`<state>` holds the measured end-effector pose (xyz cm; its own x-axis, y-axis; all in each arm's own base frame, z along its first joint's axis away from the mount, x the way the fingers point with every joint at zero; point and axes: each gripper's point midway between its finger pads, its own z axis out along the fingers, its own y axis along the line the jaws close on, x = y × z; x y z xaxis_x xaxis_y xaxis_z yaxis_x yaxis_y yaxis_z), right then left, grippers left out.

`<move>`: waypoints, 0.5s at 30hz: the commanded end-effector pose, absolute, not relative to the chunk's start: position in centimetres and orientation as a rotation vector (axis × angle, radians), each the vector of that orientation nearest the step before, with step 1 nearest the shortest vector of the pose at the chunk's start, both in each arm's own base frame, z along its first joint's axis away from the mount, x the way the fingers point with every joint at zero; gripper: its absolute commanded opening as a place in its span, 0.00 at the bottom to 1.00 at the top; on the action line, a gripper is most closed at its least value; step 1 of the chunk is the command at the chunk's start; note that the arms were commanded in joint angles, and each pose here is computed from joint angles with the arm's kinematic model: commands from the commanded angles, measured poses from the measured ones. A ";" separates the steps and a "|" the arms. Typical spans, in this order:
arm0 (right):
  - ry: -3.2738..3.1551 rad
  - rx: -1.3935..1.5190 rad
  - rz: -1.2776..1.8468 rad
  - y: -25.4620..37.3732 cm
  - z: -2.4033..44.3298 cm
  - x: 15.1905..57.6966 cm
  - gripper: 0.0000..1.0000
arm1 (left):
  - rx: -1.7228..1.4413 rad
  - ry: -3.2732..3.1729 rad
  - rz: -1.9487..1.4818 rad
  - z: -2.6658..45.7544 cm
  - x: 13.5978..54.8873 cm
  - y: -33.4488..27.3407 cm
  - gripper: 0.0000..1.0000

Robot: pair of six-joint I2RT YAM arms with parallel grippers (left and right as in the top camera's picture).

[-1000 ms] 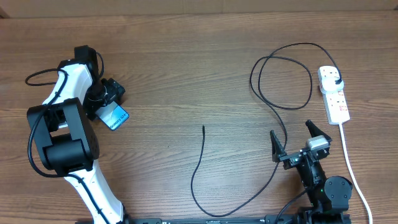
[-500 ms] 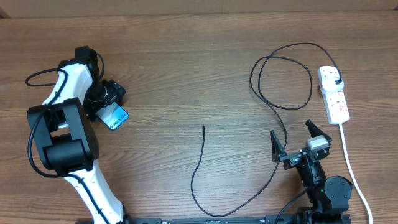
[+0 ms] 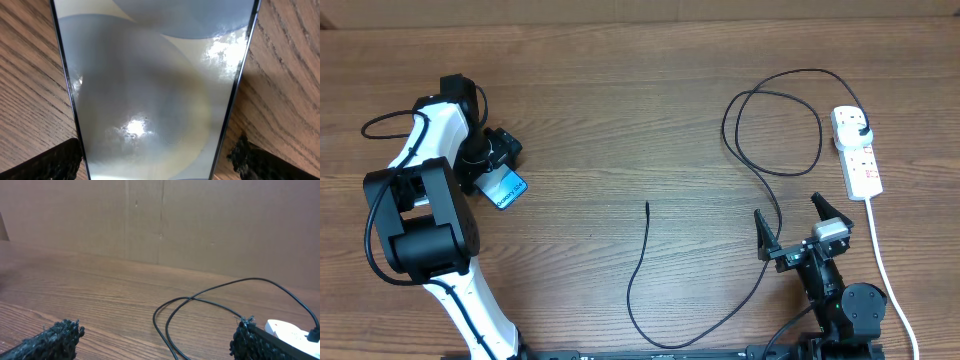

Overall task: Plug charger to phone and switch on socket
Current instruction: 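Close the left gripper on the phone's long edges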

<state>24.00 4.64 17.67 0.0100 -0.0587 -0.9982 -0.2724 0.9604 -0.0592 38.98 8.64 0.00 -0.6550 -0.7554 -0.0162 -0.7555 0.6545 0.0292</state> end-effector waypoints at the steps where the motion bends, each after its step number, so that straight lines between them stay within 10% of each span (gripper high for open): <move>1: 1.553 -0.265 0.168 4.7 17.5 24.0 1.00 | -1.343 2.914 0.109 -1.6 37.0 8.5 1.00; 15: 1.553 -0.265 0.168 4.7 17.5 24.0 1.00 | -1.347 2.920 0.082 -1.6 37.0 8.2 1.00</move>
<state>24.00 4.64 17.67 0.0100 -0.0587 -0.9982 -0.2724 0.9604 -0.0592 38.93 8.56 -0.01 -0.6530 -0.7573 -0.0121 -0.7572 0.6525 0.0275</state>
